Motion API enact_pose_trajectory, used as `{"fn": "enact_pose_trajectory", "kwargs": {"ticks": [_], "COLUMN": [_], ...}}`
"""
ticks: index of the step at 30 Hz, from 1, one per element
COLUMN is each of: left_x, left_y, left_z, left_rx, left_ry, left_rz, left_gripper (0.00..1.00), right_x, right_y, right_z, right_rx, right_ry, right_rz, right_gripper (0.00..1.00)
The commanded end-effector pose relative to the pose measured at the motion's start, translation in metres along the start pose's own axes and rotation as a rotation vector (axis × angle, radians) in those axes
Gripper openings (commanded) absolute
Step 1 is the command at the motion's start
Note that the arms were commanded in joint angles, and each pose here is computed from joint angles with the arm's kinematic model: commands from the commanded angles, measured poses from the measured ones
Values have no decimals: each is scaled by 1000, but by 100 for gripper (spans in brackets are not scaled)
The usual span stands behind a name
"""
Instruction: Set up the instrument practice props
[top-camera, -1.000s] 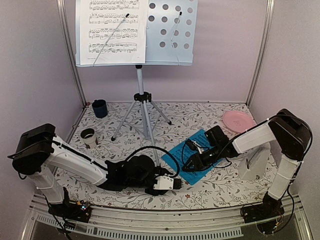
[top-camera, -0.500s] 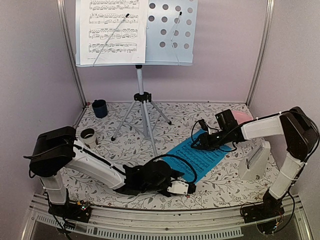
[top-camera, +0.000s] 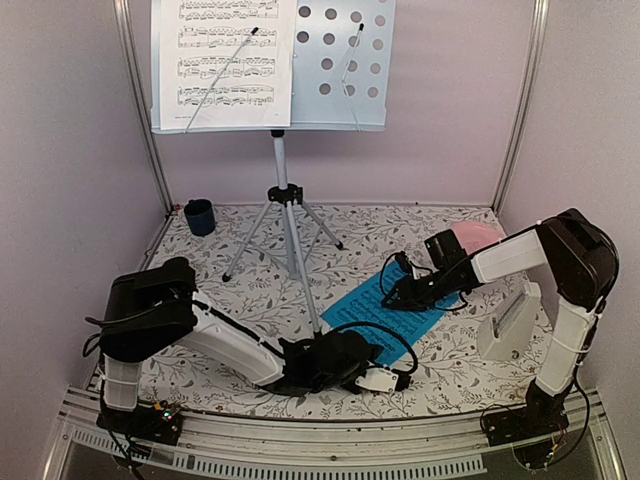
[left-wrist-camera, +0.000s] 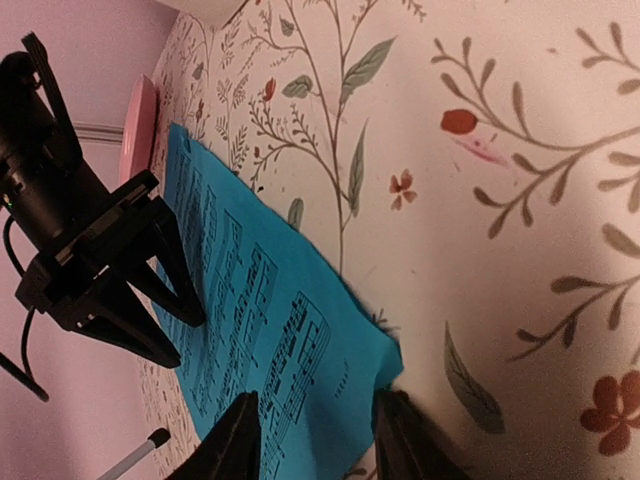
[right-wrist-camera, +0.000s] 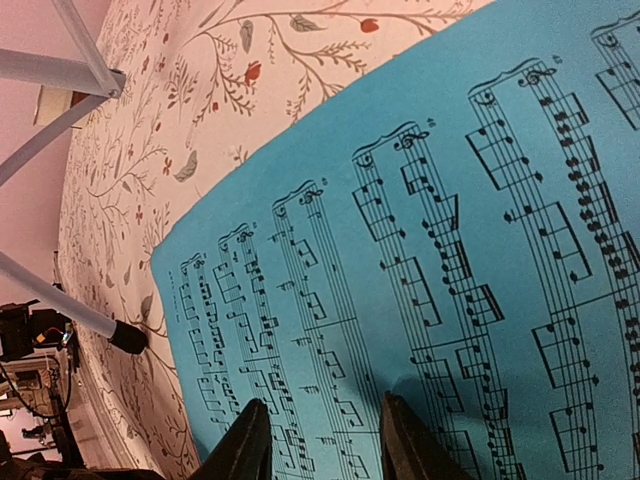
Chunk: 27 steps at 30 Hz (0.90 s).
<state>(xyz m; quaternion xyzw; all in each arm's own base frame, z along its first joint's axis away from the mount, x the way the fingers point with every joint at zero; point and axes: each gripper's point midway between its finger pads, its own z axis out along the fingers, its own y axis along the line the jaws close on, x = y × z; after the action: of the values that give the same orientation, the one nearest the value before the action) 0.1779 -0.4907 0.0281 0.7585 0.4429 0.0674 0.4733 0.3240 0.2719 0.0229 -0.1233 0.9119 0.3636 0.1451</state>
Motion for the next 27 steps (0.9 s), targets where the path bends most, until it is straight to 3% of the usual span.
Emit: {"fn": "enact_pose_trajectory", "kwargs": {"ticks": [1,11,15,19,23,27], "left_x": [10,9,1,-7,-14,-36], "left_y": [-22,23,20,20,45,85], "left_z": [15,22,12,-8,-29,-77], "left_rx": [17,-153,-129,-115,-156,-178], "left_ry": [64,55,-13,-90,-139,-301], "left_rz": [85,-17,-19,-26,-93,-153], "left_gripper": [40,30,11,0,0,0], "right_x": [31,39,28,-12,-54,-79], "right_y": [-20,-17,-3,29,66,104], "right_z": [13,14,4,-30,-90,-151], "right_rx": [23,-10,-47,-99,-158,-152], "right_ry": [77,88,60,-59,-228,-407], "right_rz": [58,70,39,-45,-148,-295], "right_gripper": [37,35,37,47,60,81]}}
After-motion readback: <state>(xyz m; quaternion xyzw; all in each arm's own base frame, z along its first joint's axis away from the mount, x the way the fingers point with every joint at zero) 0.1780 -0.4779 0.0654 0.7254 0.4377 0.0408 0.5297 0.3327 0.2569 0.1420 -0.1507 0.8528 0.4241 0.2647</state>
